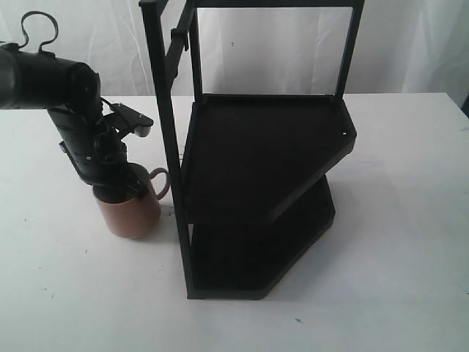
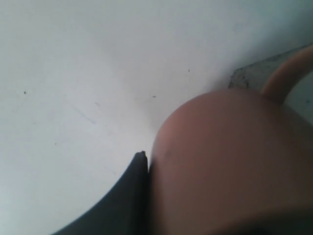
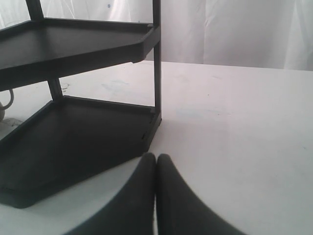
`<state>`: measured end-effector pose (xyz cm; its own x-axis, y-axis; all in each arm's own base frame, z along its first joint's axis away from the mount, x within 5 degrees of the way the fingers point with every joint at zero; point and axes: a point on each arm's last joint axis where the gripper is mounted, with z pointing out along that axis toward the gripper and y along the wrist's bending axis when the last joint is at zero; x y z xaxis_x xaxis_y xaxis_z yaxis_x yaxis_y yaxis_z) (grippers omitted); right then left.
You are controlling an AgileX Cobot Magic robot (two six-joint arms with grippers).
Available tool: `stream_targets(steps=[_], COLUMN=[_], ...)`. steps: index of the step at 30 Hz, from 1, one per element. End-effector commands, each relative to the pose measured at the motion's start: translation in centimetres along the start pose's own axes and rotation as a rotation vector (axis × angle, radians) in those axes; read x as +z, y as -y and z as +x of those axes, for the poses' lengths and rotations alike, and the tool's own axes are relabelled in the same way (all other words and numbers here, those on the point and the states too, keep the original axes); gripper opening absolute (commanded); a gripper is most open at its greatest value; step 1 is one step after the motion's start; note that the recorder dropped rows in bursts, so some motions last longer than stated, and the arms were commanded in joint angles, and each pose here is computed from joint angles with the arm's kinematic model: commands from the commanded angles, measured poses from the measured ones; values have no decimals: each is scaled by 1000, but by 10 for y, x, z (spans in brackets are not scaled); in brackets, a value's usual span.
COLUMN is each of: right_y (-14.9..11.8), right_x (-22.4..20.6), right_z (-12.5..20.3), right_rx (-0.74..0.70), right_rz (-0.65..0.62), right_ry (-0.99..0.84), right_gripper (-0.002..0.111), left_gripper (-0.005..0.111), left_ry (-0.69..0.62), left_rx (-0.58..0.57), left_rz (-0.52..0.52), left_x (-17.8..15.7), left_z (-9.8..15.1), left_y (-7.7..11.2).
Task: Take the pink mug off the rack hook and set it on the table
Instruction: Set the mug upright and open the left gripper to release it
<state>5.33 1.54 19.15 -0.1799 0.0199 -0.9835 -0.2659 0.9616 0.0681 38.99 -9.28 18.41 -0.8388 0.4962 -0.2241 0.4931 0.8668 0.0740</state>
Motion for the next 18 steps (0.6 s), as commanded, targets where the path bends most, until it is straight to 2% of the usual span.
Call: stream_targets(steps=[1,12,18], right_y=[0,0,0], right_x=[0,0,0], right_z=[0,0,0], right_rx=[-5,-5,-11], right_rz=[3,3,3], right_ry=[12,12,12], right_gripper=[0,0,0], left_gripper=[0,0,0], left_ry=[-14,-95,-97], left_rx=[-6,7,7], left_rz=[0,2,2], left_x=[-4,3,4], left_z=[1,8,8], left_y=[-1,-1,-1])
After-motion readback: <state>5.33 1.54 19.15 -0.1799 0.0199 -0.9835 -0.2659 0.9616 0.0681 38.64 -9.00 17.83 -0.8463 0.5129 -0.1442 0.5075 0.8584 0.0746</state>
